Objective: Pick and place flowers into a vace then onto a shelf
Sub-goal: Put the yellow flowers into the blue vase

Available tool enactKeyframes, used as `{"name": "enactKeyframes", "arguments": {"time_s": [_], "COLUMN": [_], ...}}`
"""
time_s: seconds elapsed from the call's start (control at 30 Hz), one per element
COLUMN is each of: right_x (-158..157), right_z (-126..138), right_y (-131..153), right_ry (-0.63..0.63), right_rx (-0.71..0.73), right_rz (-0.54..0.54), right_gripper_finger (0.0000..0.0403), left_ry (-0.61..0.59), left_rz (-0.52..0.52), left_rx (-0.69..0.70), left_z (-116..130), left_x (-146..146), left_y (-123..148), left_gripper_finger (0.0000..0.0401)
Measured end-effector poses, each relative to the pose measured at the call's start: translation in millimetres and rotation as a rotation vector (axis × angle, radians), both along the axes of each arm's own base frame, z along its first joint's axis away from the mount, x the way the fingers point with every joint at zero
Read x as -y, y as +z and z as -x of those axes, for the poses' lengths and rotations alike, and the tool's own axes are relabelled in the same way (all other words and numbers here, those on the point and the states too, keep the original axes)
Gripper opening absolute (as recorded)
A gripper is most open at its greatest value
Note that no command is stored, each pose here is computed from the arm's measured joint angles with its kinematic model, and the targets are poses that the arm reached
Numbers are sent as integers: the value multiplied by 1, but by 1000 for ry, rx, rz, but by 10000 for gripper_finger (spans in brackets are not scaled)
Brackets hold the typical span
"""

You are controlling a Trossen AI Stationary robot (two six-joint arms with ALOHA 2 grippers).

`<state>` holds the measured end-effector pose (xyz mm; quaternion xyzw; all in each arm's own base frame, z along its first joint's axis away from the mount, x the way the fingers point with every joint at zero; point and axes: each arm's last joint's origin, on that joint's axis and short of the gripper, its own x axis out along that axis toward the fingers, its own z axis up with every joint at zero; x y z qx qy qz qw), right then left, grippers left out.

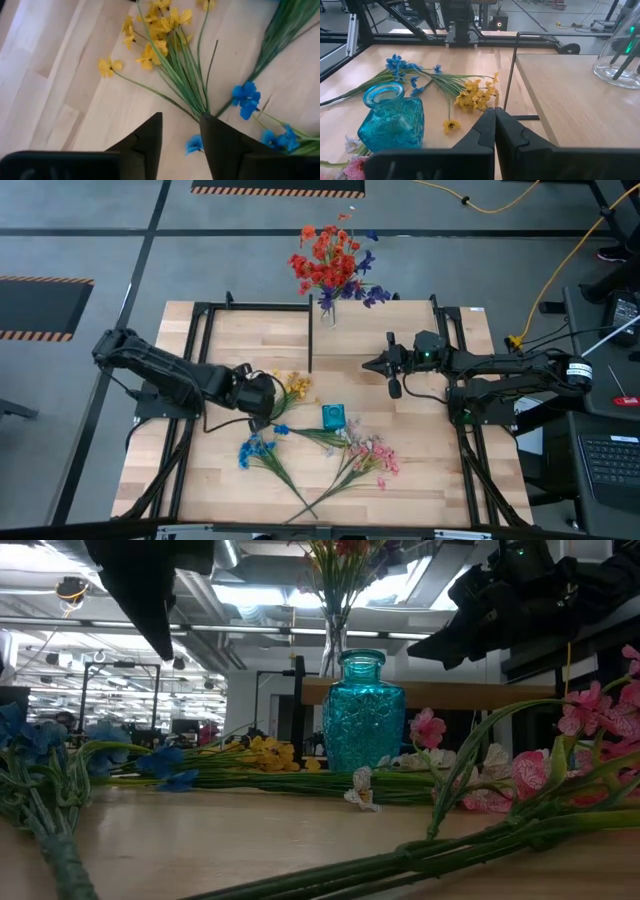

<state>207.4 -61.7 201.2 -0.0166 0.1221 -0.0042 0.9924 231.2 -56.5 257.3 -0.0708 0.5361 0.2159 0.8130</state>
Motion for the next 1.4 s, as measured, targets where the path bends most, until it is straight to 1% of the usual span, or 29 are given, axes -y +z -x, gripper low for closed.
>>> {"name": "enactKeyframes", "arguments": {"time_s": [0.13,0.23,0.27,0.43,0.77,0.97,1.03,1.17,1.4], "right_x": [0,0,0,0,-1,-2,-5,-10,-19], "right_z": [0,0,0,1,2,1,1,-1,-2], "right_y": [0,0,-1,-3,-6,-7,-7,-7,-8], "right_ry": [0,-5,-8,-15,-16,-8,3,32,72], "right_rx": [-2,-4,-5,-27,-63,-73,-76,-79,-82], "right_rz": [-1,-19,-32,-65,-77,-80,-79,-78,-72], "right_gripper_finger": [3,3,3,3,3,3,3,3,3], "left_ry": [60,111,119,136,85,26,27,45,69], "left_rz": [2,82,103,115,102,125,125,92,97], "left_rx": [-28,-64,-81,-155,-252,-236,-243,-258,-250], "left_z": [-8,-12,-14,-23,-39,-50,-53,-54,-56], "left_x": [-3,-6,-7,-14,-23,-20,-20,-24,-26], "left_y": [-9,-16,-19,-35,-62,-74,-78,-83,-84], "left_gripper_finger": [160,183,189,209,212,212,212,211,210]}}
